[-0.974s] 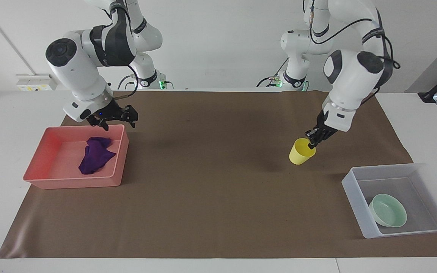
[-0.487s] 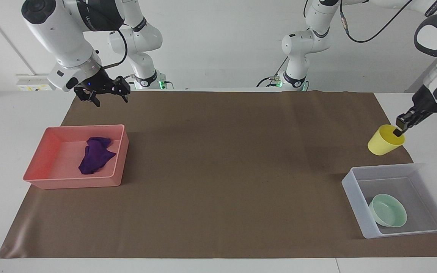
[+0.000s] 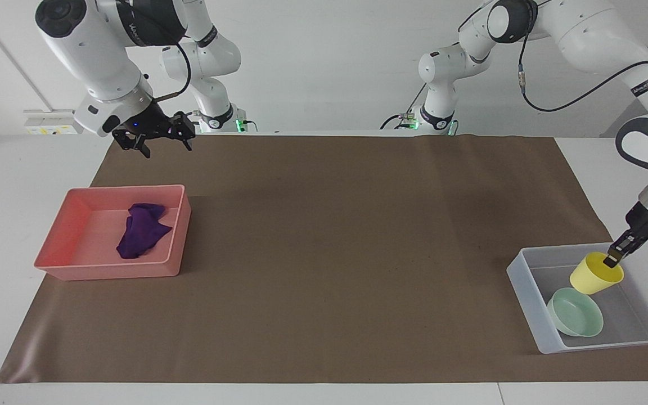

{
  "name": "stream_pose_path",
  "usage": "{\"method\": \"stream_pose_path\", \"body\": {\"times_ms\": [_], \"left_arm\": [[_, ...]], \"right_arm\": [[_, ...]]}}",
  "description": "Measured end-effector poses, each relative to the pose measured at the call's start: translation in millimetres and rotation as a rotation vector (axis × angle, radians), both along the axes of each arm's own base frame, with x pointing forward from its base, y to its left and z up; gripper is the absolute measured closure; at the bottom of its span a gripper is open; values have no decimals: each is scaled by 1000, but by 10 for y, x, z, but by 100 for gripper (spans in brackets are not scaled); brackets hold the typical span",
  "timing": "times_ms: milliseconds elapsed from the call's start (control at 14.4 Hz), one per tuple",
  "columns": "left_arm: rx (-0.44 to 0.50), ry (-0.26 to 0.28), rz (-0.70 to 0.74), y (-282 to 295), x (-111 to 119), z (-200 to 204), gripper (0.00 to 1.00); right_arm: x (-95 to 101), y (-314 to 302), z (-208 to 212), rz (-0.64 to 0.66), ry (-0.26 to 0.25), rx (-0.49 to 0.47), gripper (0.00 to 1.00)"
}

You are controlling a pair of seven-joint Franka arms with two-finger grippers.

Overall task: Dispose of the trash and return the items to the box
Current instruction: 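Lower the yellow cup into the green bowl and open the left gripper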

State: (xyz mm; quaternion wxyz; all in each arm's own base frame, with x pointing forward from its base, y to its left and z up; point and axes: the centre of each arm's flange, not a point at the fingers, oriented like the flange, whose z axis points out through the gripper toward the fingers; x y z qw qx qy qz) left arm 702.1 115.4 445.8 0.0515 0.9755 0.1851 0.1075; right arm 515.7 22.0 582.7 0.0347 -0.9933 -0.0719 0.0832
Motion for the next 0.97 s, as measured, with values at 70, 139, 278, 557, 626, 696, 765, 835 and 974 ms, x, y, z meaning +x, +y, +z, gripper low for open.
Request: {"method": "stream_pose_path", "body": {"times_ms": [70, 139, 278, 557, 626, 696, 765, 835, 974], "left_arm": [[-1, -8, 2, 1, 52, -95, 97], [-1, -12, 4, 11, 93, -189, 97], [3, -30, 8, 26, 161, -343, 97], [11, -75, 13, 25, 259, -537, 93], [13, -82, 11, 4, 272, -545, 83], [12, -83, 6, -35, 280, -549, 70], [11, -84, 2, -73, 286, -548, 60], [12, -80, -3, -101, 288, -547, 46], [34, -43, -32, -161, 276, -492, 25]], "right_arm": [[0, -9, 0, -2, 0, 0, 0], [1, -13, -1, -2, 0, 0, 0], [1, -14, -2, -3, 0, 0, 0], [1, -21, -2, -4, 0, 0, 0], [1, -22, -2, -4, 0, 0, 0], [1, -25, -2, -5, 0, 0, 0], [1, -29, -2, -5, 0, 0, 0], [1, -33, -2, -6, 0, 0, 0], [2, -36, -2, -7, 0, 0, 0]]}}
